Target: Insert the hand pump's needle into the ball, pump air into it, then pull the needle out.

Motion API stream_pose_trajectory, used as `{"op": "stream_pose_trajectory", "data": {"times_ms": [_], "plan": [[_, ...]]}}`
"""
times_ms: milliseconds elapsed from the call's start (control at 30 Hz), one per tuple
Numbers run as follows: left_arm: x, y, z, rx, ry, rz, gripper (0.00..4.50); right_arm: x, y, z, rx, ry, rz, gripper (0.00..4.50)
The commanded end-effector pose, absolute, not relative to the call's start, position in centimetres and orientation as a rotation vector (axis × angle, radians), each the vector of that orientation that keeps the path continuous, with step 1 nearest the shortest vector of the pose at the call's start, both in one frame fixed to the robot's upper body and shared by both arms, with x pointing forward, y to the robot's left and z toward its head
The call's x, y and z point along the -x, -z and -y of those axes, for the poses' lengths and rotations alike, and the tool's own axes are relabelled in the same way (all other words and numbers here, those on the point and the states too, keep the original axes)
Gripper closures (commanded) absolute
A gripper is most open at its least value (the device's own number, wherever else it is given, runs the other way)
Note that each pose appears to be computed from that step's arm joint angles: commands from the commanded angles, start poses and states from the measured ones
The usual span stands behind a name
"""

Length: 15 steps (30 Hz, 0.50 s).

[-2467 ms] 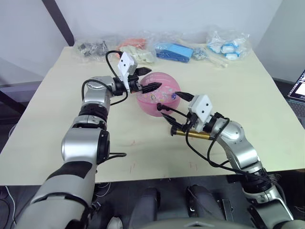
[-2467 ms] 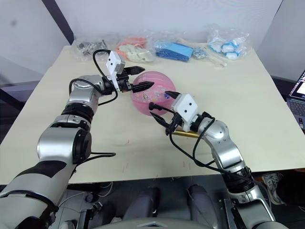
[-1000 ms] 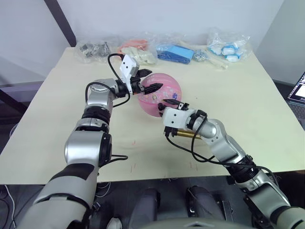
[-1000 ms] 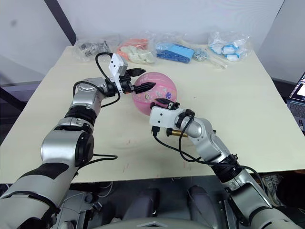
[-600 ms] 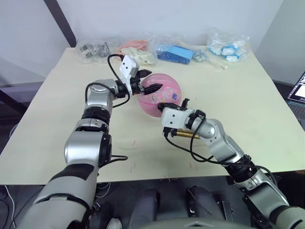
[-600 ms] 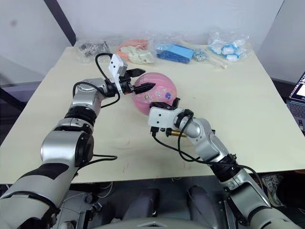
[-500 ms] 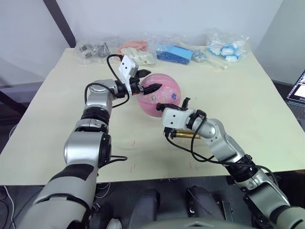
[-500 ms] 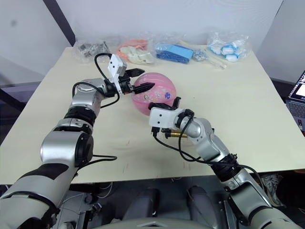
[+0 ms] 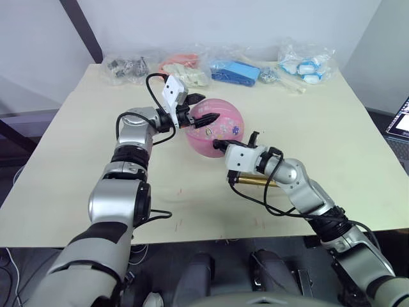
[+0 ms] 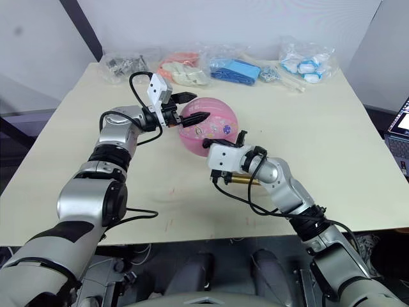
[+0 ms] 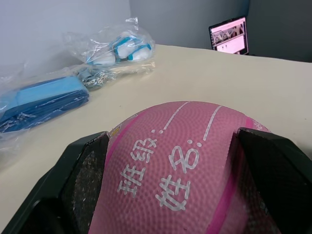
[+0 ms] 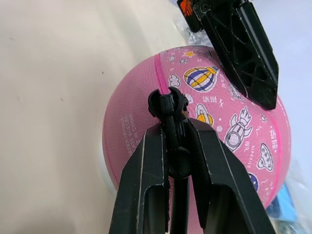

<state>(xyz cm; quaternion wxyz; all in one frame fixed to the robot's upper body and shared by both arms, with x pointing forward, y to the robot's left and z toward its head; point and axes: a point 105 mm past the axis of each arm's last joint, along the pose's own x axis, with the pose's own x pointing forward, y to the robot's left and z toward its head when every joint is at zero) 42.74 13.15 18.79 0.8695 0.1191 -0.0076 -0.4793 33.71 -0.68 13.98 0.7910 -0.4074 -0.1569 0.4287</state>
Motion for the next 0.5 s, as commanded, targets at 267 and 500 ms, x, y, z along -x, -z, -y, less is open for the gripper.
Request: {"op": "stream_pose_trajectory", "data": {"times_ms": [267,500], "plan": [[-41.7,-14.3,-13.1,-0.281,1.055,-0.160,0.00,-35.2,-17.2,3.2,0.850,-0.901,0.476,4.42],[-41.6,-13.5,-13.1,-0.289,1.051,-0.198,0.00,-35.3,-17.5,3.6,0.907,-0.967,0.549,4.42]]}}
